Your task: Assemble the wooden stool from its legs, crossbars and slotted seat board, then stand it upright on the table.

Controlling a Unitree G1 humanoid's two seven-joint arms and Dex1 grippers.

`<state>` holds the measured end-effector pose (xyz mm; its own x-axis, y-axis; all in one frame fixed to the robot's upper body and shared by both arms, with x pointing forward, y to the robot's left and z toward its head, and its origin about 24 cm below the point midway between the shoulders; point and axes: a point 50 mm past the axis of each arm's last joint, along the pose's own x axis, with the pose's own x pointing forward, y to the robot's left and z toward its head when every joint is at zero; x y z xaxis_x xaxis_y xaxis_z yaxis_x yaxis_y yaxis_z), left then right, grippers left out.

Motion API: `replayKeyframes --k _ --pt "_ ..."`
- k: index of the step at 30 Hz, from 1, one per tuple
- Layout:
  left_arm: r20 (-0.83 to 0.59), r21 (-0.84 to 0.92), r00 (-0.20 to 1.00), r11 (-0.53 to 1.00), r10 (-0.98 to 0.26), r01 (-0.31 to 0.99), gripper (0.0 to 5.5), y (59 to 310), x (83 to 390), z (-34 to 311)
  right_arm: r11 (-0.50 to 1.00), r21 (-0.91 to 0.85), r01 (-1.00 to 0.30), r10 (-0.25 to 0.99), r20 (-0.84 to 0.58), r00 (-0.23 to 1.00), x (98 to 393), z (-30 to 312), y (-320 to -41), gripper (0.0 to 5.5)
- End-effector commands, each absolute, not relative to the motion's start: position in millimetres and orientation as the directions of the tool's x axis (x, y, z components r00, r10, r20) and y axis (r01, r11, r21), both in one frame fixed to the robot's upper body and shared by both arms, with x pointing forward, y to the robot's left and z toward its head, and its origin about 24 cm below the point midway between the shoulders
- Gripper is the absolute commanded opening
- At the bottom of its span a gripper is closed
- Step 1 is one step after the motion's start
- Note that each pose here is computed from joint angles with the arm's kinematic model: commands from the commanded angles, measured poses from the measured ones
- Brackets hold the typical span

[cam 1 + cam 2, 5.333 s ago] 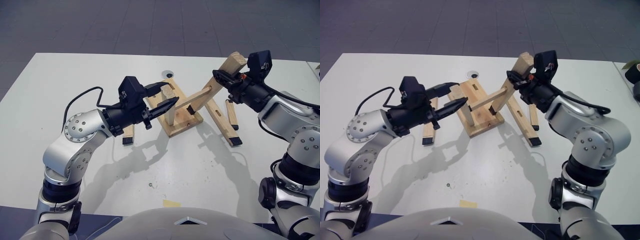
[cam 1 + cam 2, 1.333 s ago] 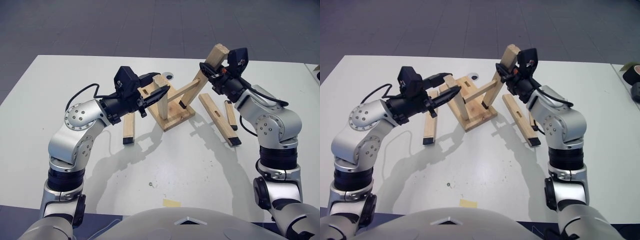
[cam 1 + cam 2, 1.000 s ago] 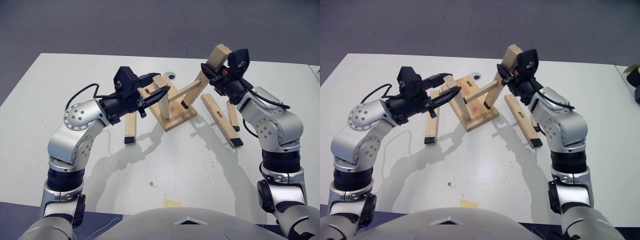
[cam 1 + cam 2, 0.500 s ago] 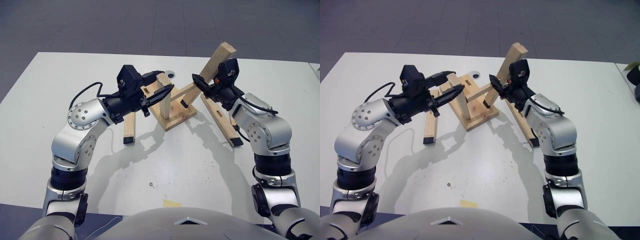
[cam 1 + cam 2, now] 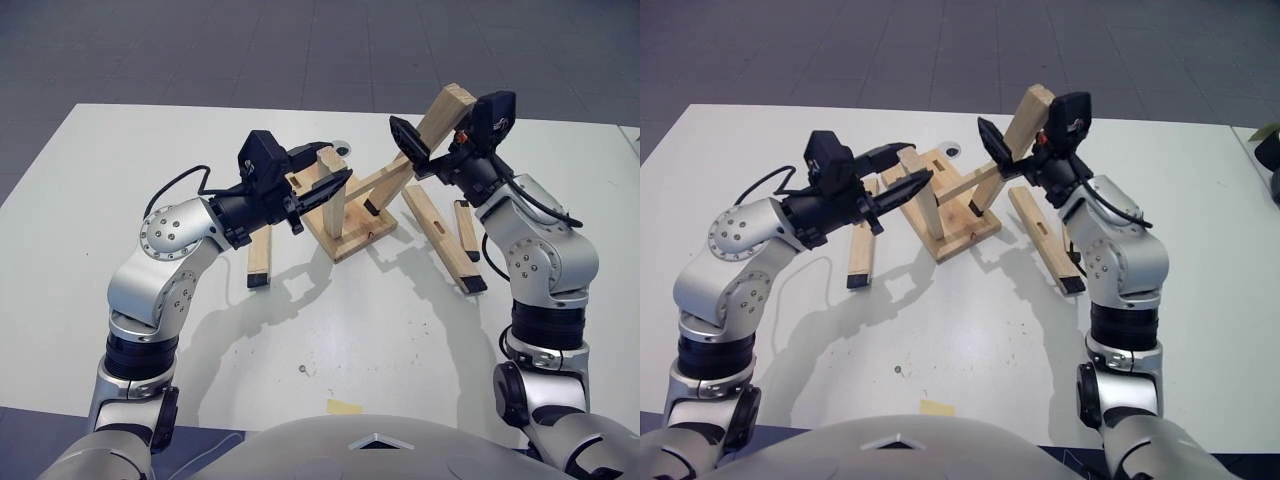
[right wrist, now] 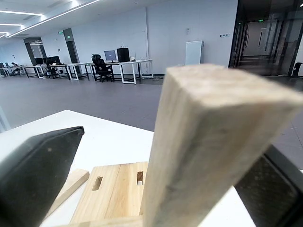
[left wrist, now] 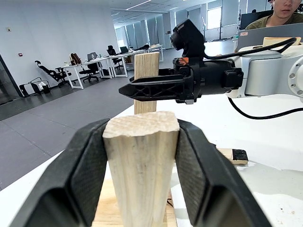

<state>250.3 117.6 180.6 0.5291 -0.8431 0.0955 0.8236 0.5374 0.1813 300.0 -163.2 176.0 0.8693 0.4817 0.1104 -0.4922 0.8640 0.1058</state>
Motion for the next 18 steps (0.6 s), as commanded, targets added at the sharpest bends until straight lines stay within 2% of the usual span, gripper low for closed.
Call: replayKeyframes --k 1,12,18 --pt "0.105 0.187 0.486 0.497 -0.868 0.848 2.02 110.6 247.9 184.5 0.861 0.130 -0.492 0.478 0.125 0.869 300.2 180.5 -172.2 4.94" --pt "0.101 0.193 0.479 0.489 -0.872 0.851 2.02 110.1 248.2 184.2 0.809 0.163 -0.564 0.535 0.191 0.823 293.7 193.8 -176.3 3.25" --pt "0.101 0.191 0.471 0.482 -0.876 0.855 2.02 106.7 247.8 182.6 0.813 0.160 -0.560 0.531 0.189 0.826 295.1 194.1 -175.8 2.33"
